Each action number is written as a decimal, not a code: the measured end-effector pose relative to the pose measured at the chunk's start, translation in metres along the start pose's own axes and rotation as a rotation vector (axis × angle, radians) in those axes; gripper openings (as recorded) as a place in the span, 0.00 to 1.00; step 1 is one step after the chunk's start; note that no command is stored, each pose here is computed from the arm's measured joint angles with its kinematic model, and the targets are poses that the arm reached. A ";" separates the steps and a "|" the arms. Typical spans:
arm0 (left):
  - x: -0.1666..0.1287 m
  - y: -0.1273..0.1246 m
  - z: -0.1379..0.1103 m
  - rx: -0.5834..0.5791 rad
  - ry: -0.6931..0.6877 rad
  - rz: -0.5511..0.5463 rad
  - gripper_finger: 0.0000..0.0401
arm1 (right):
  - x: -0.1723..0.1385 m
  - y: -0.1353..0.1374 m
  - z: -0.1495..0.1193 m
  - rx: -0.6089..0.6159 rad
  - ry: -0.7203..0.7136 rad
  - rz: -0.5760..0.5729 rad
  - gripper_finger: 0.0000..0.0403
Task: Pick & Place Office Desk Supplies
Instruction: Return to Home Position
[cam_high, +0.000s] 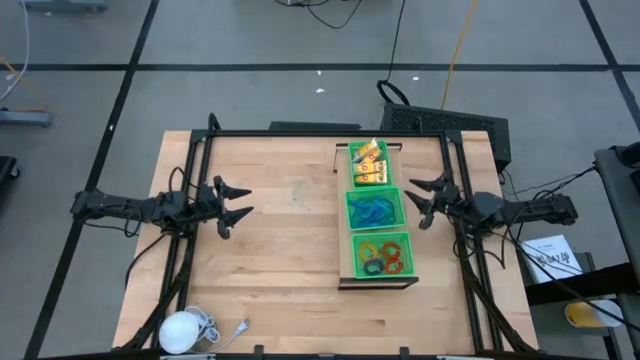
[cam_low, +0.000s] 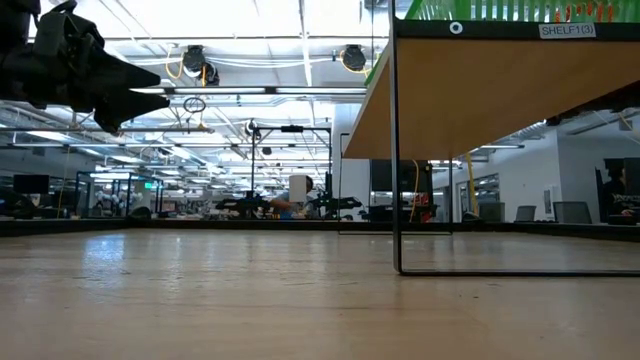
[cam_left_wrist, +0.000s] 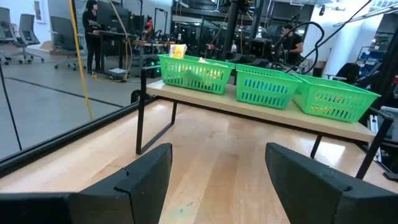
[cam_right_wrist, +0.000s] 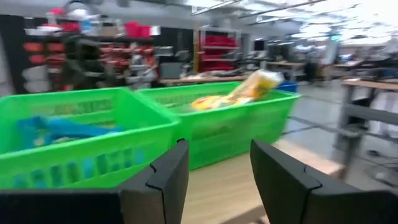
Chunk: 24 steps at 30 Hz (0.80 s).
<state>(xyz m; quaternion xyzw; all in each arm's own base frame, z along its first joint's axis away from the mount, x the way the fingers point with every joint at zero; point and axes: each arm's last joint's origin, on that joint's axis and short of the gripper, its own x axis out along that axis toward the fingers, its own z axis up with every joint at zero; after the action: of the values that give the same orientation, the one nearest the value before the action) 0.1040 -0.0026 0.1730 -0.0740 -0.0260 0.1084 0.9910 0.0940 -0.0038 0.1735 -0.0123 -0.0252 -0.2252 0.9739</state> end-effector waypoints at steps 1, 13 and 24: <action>0.000 0.000 0.000 0.000 0.000 0.000 0.68 | 0.000 -0.001 0.001 -0.002 -0.009 -0.017 0.40; 0.000 0.000 0.000 0.006 0.001 0.002 0.68 | -0.002 -0.011 -0.003 -0.108 0.056 -0.371 0.40; 0.000 0.000 0.000 0.075 0.001 0.003 0.68 | -0.002 -0.011 -0.003 -0.022 0.042 -0.382 0.40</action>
<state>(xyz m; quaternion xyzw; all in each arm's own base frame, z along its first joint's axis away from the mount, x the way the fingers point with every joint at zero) 0.1040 -0.0025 0.1729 -0.0369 -0.0216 0.1109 0.9929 0.0875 -0.0126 0.1702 -0.0130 -0.0043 -0.4065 0.9135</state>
